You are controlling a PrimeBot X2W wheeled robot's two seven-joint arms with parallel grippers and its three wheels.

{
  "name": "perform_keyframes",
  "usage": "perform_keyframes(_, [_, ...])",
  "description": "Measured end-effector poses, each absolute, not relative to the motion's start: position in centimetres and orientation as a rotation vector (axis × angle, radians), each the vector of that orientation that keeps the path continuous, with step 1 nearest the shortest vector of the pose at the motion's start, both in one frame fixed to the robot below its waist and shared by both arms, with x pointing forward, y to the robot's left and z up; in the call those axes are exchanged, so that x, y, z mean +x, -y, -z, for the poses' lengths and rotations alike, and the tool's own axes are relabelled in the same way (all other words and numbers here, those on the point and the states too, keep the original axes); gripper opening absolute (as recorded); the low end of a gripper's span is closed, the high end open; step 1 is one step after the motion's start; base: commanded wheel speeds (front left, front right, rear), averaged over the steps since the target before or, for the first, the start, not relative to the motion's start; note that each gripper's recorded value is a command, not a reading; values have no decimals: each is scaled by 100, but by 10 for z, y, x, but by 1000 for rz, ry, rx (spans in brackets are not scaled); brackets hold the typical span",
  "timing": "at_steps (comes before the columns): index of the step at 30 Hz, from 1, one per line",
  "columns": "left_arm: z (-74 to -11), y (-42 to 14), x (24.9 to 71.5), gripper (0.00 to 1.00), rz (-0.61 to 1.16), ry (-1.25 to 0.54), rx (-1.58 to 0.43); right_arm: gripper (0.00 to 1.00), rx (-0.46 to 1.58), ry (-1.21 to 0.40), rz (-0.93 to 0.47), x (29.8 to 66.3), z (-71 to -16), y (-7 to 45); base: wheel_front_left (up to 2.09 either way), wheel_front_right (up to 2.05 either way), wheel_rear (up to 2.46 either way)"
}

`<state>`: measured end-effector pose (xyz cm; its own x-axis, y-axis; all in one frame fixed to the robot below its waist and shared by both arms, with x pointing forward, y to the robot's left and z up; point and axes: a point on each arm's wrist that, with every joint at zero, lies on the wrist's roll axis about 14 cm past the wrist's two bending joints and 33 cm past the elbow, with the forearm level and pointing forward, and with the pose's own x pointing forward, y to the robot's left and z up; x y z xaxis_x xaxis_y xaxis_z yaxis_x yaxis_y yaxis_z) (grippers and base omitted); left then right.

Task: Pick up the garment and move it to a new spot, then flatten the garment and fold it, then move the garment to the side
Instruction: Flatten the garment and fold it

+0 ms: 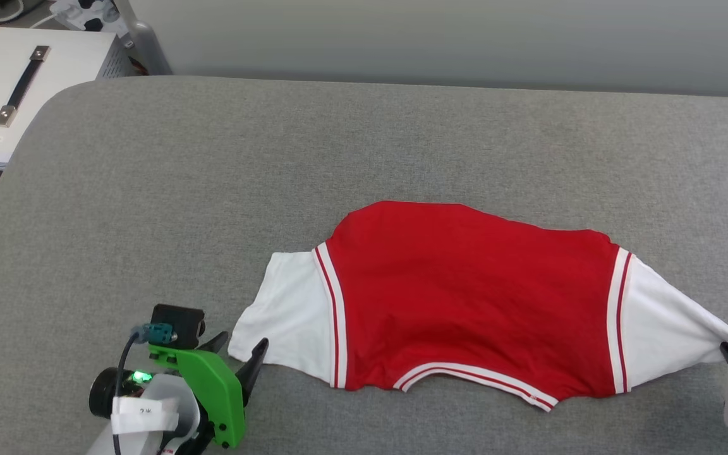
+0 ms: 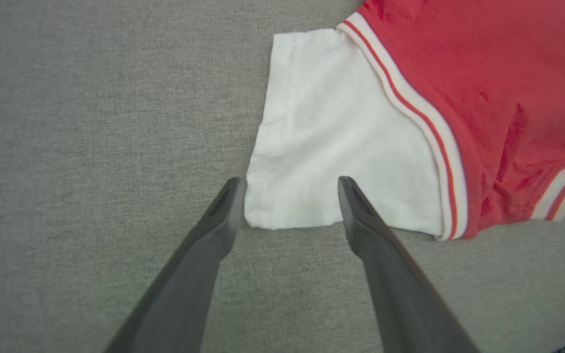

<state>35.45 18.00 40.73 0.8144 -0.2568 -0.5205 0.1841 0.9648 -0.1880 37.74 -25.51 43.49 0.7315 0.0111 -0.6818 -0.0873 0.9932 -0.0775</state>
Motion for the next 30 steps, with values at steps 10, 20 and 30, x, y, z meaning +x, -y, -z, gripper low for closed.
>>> perform_keyframes(10, [-378, -193, 364, 100, 147, -826, -37, 0, -102, -779, -69, 374, -426, 250, 0, 0, 0])
perform_keyframes(20, [-359, -186, 360, 49, 169, -981, -43, 0, -95, -800, -60, 377, -417, 252, 0, 0, 0])
perform_keyframes(30, [-372, -174, 361, 0, 197, -962, -119, 0, -95, -778, -62, 380, -423, 252, 0, 0, 0])
